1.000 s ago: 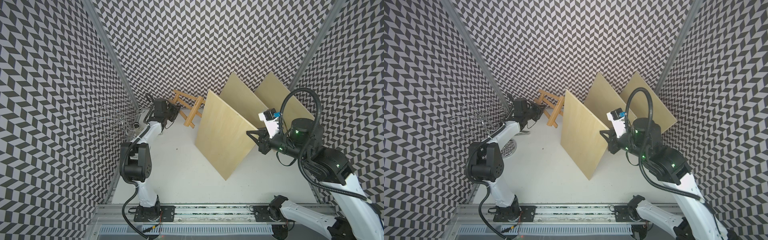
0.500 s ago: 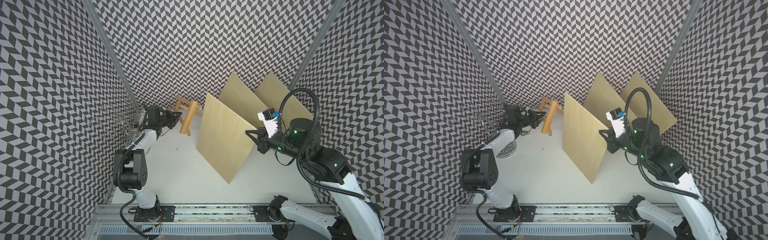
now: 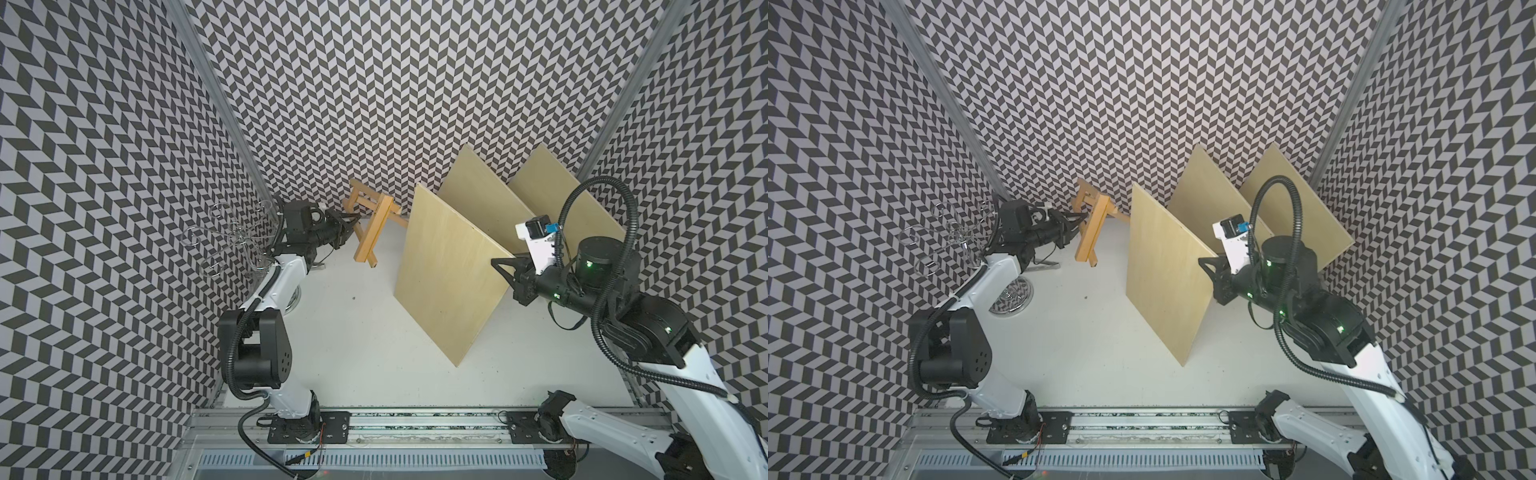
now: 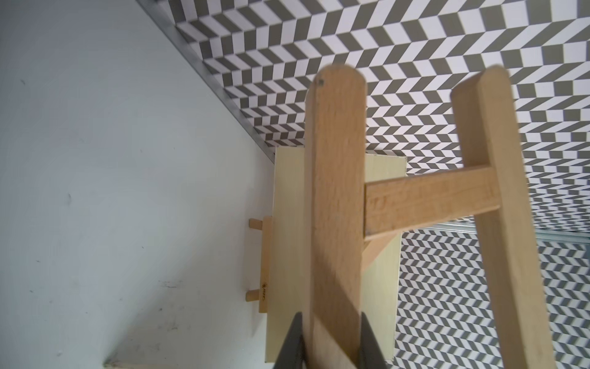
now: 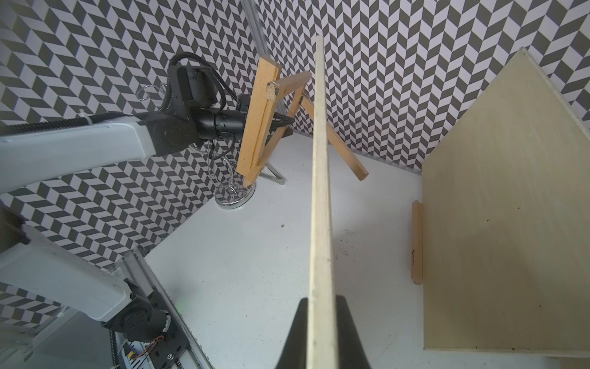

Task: Assemble the easel
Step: Place the easel at the center of the board, then place the drawing board on the easel.

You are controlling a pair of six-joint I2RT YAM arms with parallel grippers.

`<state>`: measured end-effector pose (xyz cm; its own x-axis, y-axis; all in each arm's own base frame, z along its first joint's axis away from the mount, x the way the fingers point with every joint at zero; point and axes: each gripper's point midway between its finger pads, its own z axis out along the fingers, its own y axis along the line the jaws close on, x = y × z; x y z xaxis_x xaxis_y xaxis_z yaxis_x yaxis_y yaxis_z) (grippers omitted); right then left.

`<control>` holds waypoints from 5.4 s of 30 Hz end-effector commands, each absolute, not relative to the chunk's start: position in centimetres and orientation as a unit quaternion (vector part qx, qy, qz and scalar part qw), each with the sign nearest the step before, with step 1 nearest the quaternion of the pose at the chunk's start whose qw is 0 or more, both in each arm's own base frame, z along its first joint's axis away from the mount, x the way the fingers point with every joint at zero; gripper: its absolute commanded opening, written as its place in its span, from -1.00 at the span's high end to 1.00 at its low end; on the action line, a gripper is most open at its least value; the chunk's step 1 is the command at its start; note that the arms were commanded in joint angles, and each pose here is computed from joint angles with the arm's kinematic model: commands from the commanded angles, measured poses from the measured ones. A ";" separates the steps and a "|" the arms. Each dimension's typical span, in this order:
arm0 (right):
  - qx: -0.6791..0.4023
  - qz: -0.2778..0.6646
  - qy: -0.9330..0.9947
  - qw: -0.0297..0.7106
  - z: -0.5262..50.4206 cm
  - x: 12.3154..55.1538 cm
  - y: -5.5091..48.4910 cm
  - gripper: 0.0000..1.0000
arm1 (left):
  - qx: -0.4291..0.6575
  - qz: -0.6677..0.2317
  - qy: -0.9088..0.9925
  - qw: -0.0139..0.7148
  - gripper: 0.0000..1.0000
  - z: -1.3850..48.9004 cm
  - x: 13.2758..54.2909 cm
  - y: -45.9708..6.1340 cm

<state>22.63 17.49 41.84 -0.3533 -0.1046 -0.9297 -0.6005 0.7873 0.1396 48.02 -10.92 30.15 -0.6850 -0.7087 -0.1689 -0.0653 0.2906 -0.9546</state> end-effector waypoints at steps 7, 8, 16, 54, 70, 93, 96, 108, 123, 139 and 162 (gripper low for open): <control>-0.181 0.169 0.767 0.593 44.3 25.3 15.0 1.00 | -0.243 -0.401 0.734 0.491 1.00 38.2 48.0 -8.8; -0.178 0.169 0.765 0.595 44.4 25.3 14.9 1.00 | -0.248 -0.383 0.734 0.503 1.00 38.2 48.2 -8.7; -0.194 0.170 0.772 0.581 43.5 25.0 15.1 1.00 | -0.293 -0.279 0.721 0.563 1.00 34.6 49.2 -9.1; -0.239 0.208 0.770 0.554 42.7 24.0 16.9 1.00 | -0.360 0.163 0.706 0.588 0.69 18.3 44.5 -4.8; -0.221 0.189 0.781 0.552 41.5 25.4 16.7 1.00 | -0.315 0.036 0.777 0.544 -0.60 20.2 42.6 -8.4; -0.275 0.149 0.778 0.545 39.5 26.7 17.7 1.00 | 0.128 -0.523 0.683 0.494 -0.99 49.8 30.1 -25.9; -0.282 0.150 0.766 0.557 40.6 26.5 18.1 1.00 | 0.132 -0.515 0.701 0.474 -0.99 50.0 30.5 -26.3; -0.283 0.061 0.755 0.588 41.9 26.9 19.1 1.00 | 0.095 -0.485 0.761 0.421 -0.99 46.9 30.3 -25.2; -0.368 0.090 0.730 0.568 40.8 21.4 26.4 1.00 | 0.049 -0.488 0.773 0.401 -0.99 44.4 28.8 -23.1; -0.456 0.131 0.677 0.562 41.3 13.8 34.7 1.00 | -0.055 -0.404 0.823 0.394 -0.65 41.2 24.4 -16.7; -0.534 0.092 0.593 0.595 42.8 6.9 42.0 1.00 | -0.182 -0.338 0.895 0.225 0.24 31.5 15.9 -12.3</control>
